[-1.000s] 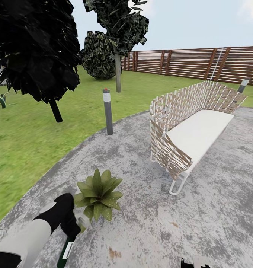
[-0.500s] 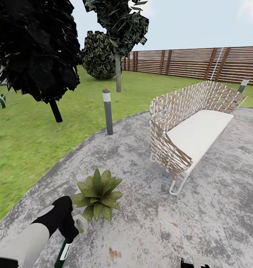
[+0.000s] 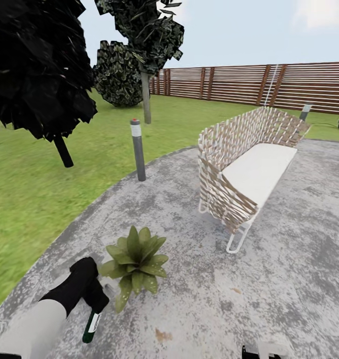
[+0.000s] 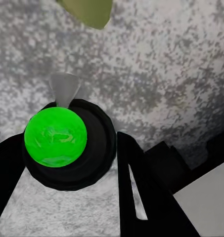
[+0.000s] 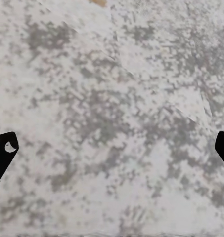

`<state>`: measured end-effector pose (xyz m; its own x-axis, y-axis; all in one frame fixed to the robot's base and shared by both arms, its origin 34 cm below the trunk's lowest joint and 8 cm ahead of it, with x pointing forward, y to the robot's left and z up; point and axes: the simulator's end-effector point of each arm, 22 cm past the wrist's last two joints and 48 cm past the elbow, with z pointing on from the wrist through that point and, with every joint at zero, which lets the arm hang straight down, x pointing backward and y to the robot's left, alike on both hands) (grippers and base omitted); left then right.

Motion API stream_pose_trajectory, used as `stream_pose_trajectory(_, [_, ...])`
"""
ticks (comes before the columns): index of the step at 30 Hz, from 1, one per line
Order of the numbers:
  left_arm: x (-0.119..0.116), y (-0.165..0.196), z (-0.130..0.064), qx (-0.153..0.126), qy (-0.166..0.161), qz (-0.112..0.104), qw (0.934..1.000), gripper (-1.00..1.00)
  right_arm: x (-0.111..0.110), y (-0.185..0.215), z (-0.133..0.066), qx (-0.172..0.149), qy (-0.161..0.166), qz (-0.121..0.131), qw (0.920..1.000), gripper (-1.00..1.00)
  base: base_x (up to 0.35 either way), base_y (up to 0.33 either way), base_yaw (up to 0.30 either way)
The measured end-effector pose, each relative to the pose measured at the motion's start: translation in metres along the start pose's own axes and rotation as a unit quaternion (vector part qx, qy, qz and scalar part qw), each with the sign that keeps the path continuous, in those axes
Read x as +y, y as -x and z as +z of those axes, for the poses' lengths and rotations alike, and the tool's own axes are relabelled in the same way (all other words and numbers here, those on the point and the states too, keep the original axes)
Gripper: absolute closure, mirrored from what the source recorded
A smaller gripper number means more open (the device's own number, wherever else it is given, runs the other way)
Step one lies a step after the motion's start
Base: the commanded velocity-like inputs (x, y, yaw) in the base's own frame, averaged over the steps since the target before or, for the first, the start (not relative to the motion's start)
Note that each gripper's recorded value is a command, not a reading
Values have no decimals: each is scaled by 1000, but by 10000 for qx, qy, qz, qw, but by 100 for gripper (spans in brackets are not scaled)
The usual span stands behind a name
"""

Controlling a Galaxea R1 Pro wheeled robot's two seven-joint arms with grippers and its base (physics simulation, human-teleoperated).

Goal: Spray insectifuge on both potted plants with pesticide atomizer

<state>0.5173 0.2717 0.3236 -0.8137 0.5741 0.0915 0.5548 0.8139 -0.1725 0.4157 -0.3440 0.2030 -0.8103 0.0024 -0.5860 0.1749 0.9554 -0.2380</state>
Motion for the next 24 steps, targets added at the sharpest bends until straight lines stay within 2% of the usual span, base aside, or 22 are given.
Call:
stream_pose_trajectory(3, [3, 9, -7, -101, 114, 83, 9998, 100, 0, 0, 0, -1, -2, -3, 10000, -100, 0, 128, -5])
stream_pose_trajectory(9, [12, 1, -9, -29, 203, 87, 9998, 100, -1, 0, 0, -7, 2, -27, 10000, -100, 0, 8, 0])
stream_pose_trajectory(16, [2, 7, -7, -72, 117, 135, 9998, 100, -1, 0, 0, -8, 2, -31, 10000, -100, 0, 0, 0])
stream_pose_trajectory(20, [-13, 13, -2, -57, 16, 228, 9997, 100, -1, 0, 0, -8, -5, -31, 10000, -100, 0, 0, 0])
stream_pose_trajectory(24, [-9, 13, -3, -49, 113, 273, 9996, 100, 0, 1, 0, -20, -1, -24, 10000, -100, 0, 0, -108])
